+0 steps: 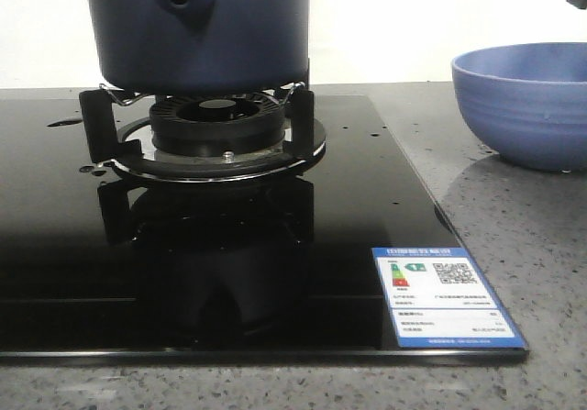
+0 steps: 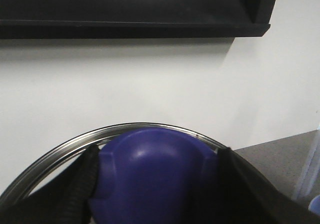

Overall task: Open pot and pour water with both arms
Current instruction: 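Lower the bowl back onto the counter with the right gripper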

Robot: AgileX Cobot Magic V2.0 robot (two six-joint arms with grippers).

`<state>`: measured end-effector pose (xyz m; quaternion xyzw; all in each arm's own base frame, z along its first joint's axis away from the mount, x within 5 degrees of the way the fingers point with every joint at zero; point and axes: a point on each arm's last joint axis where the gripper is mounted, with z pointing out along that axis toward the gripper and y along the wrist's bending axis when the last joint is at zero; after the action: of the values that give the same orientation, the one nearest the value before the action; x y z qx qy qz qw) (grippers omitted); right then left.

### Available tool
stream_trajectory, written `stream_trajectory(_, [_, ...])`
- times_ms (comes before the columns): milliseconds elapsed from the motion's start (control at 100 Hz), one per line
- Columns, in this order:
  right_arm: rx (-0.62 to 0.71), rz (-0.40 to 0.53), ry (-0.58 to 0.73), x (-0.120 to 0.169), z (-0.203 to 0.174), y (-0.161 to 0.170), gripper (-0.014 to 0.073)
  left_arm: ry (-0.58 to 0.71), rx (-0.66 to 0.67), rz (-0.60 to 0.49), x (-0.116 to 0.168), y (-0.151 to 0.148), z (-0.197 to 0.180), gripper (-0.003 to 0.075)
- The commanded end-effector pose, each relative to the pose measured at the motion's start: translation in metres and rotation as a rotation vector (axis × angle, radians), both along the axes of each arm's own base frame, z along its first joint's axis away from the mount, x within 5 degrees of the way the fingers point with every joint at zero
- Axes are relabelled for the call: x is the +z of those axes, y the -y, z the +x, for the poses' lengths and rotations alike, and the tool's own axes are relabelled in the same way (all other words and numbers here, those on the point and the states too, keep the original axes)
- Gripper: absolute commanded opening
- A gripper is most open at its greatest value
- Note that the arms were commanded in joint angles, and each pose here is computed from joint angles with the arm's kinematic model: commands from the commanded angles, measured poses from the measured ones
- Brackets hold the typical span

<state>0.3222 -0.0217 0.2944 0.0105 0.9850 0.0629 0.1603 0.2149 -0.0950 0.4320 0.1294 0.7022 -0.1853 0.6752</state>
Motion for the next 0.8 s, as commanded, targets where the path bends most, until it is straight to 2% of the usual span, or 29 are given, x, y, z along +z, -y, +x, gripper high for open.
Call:
stream_trajectory(0, [-0.006, -0.01, 0.087, 0.019, -0.002, 0.001, -0.0041, 0.14, 0.039, -0.082, 0.027, -0.006, -0.009, 0.0325])
stream_trajectory(120, [-0.006, -0.01, 0.087, 0.019, -0.002, 0.001, -0.0038, 0.14, 0.039, -0.082, 0.027, -0.006, -0.009, 0.0325])
stream_trajectory(190, [0.002, -0.011, 0.079, 0.019, -0.003, 0.001, 0.0003, 0.14, 0.039, -0.082, 0.027, -0.006, -0.009, 0.0325])
stream_trajectory(240, [0.005, -0.011, 0.073, 0.019, -0.003, 0.001, 0.0067, 0.14, 0.039, -0.082, 0.027, -0.006, -0.009, 0.0325])
stream_trajectory(360, [0.007, -0.008, 0.065, 0.019, -0.004, 0.001, 0.0284, 0.14, 0.039, -0.082, 0.027, -0.006, -0.009, 0.0325])
stream_trajectory(500, [0.014, -0.011, 0.077, 0.033, -0.008, 0.0, 0.0463, 0.128, 0.027, -0.084, 0.026, -0.004, -0.009, 0.0325])
stream_trajectory(610, [0.02, -0.016, 0.143, 0.06, -0.014, -0.001, 0.0482, 0.126, 0.001, -0.085, 0.026, 0.001, -0.012, 0.0325])
stream_trajectory(790, [0.022, -0.017, 0.327, 0.117, -0.043, -0.006, 0.0482, 0.113, -0.052, -0.084, 0.02, 0.018, -0.008, 0.0325])
